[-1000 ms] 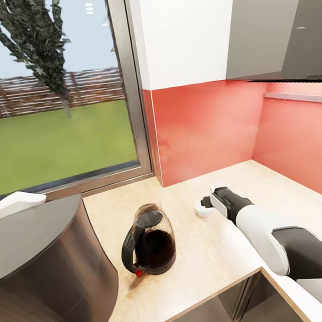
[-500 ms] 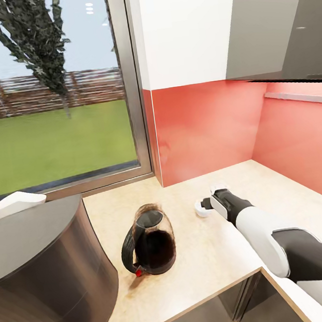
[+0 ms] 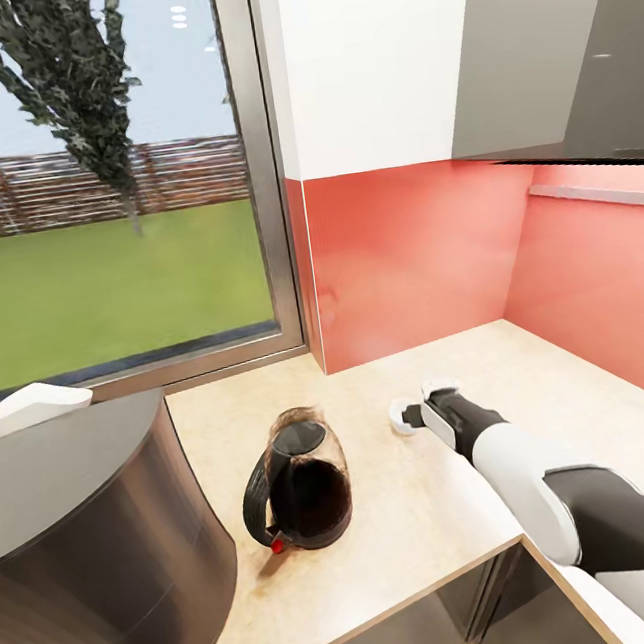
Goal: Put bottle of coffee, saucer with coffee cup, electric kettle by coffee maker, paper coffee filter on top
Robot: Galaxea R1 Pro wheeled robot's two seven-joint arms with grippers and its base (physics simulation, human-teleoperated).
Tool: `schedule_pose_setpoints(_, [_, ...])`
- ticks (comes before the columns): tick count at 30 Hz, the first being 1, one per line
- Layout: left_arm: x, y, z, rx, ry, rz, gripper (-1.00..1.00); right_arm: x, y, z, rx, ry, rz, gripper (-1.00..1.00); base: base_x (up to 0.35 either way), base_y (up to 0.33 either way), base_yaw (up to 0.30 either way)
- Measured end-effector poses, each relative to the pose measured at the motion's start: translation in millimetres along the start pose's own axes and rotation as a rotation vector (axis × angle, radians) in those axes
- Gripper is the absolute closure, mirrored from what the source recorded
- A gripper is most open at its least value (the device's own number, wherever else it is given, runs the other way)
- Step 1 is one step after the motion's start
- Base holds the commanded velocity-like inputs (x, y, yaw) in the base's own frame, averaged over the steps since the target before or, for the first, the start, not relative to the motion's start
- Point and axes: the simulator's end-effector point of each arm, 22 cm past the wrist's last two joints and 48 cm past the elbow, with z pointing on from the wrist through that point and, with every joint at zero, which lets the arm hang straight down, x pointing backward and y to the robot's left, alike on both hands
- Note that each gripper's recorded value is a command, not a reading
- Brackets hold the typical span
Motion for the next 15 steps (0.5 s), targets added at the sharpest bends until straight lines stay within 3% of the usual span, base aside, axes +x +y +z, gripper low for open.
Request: schedule_pose_setpoints(15, [0.0, -0.1, 0.0, 0.0, 0.0, 0.0, -1.0, 4.2, 0.5, 1.2, -0.001, 0.002, 0.0, -1.0, 0.0, 0.0, 0.0])
